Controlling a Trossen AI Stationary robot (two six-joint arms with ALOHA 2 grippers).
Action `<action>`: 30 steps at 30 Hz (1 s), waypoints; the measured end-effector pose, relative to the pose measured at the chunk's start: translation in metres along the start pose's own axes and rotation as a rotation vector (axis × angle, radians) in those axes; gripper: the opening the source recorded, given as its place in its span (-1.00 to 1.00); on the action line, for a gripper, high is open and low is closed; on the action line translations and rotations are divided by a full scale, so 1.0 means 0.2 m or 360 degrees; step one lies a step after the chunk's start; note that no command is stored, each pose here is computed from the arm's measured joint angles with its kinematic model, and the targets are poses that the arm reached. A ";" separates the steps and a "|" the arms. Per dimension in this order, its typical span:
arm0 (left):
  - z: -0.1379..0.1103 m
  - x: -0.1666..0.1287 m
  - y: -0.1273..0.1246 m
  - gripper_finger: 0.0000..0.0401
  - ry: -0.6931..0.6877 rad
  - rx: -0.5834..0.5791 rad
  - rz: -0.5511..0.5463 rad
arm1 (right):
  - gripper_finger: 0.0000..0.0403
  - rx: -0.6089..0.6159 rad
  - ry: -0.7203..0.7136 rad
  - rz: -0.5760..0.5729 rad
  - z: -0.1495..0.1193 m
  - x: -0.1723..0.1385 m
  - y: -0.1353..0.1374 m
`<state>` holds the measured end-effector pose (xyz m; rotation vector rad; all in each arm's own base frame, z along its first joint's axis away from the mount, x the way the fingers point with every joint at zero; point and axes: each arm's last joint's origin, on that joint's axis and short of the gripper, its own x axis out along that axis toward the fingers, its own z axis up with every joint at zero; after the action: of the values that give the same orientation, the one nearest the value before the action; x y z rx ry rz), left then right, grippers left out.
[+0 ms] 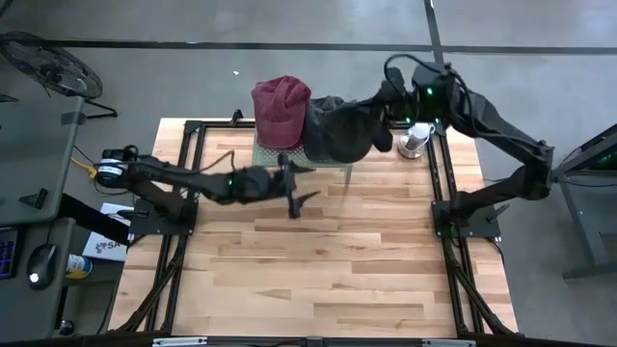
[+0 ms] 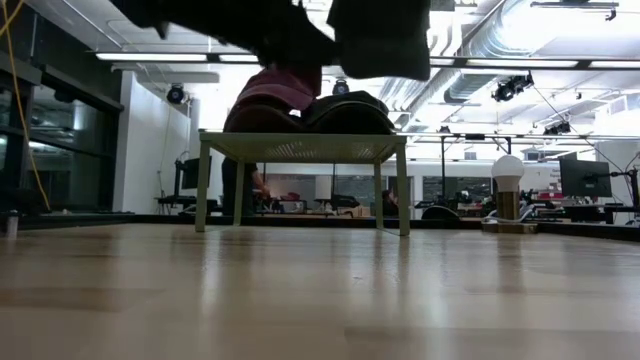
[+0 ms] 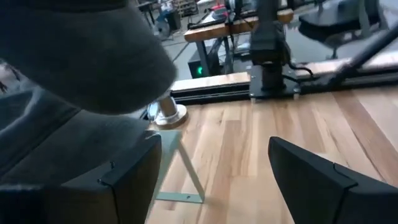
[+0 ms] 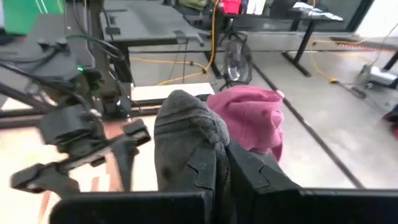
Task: Pick & Place hat
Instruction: Stack the black caps on top of black cap on the shelf
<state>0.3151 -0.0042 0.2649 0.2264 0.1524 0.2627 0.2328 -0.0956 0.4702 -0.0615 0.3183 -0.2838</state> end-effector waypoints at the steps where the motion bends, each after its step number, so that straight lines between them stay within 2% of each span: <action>1: -0.01 0.01 0.04 0.45 -0.0003 -0.0037 -0.0007 | -0.96 0.0017 0.0000 0.0015 -0.01 0.01 -0.03; 7: -0.02 0.04 0.19 0.45 -0.0048 -0.0130 -0.0086 | -0.96 0.0180 -0.0044 0.0075 -0.04 0.05 -0.23; 11: -0.03 0.05 0.23 0.45 -0.0042 -0.0152 -0.0090 | -0.96 0.0328 -0.0146 0.0225 -0.03 0.06 -0.31; 13: -0.04 0.05 0.25 0.45 -0.0031 -0.0154 -0.0038 | -0.96 0.0385 -0.0187 0.0328 -0.03 0.07 -0.34; 17: -0.04 0.05 0.26 0.45 -0.0005 -0.0143 0.0100 | -0.96 0.0487 -0.0194 0.0478 -0.04 0.14 -0.38; 23: -0.05 0.05 0.27 0.45 0.0041 -0.0137 0.0195 | -0.96 0.0564 -0.0131 0.0596 -0.08 0.21 -0.40; 30: -0.05 0.05 0.27 0.45 0.0052 -0.0152 0.0218 | -0.96 0.0553 -0.0120 0.0511 -0.09 0.23 -0.41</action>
<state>0.3098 0.0510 0.2663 0.1380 0.1565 0.4089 0.2470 -0.1869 0.4475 0.3183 0.1962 -0.0153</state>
